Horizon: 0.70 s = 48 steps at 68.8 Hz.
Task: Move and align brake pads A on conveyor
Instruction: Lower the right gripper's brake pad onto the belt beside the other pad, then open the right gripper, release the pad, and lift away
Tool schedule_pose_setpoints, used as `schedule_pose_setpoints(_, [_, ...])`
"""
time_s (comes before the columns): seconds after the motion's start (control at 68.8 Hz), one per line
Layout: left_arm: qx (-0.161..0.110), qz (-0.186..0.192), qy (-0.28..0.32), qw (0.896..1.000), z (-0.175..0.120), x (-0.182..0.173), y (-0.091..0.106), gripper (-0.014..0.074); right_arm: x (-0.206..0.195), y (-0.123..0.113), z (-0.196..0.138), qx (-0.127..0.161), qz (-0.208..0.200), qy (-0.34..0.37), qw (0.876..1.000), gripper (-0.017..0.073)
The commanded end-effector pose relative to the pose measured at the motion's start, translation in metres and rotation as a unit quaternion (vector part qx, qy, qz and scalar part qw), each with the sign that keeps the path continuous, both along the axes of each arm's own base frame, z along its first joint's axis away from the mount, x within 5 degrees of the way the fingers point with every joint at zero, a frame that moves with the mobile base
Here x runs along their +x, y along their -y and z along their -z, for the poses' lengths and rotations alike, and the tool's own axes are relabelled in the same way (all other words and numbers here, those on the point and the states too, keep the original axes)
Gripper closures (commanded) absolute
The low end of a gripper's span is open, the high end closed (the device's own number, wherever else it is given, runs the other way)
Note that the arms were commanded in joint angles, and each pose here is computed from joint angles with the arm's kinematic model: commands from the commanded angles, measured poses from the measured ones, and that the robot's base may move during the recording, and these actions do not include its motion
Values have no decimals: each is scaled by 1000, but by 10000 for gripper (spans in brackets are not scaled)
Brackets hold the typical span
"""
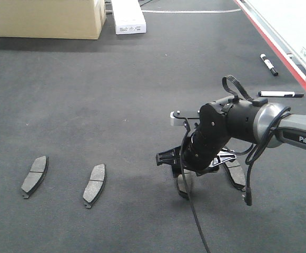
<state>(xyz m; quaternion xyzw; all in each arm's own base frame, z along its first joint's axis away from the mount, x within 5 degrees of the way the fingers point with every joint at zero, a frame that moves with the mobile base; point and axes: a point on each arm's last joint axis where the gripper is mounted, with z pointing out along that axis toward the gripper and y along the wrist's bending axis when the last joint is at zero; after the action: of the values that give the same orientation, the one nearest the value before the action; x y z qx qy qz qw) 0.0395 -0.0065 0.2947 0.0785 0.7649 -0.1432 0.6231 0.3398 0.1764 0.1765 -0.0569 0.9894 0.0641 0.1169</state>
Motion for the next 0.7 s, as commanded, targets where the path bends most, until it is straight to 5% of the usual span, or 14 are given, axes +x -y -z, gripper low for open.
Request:
schedule_pose_setpoints(0.0, [-16, 8, 36, 999, -13, 1, 2, 176, 2, 1, -35, 19, -2, 50, 999, 137])
schedule_pose_setpoints(0.218, [-16, 8, 36, 999, -13, 1, 2, 176, -13, 14, -77, 6, -20, 100, 995, 139])
schedule_pose_setpoints(0.465, [-16, 8, 36, 999, -13, 1, 2, 176, -47, 62, -112, 11, 6, 174, 985, 139])
schedule_pose_setpoints(0.683, [-16, 8, 36, 999, -13, 1, 2, 176, -93, 92, -131, -12, -7, 246, 969, 139])
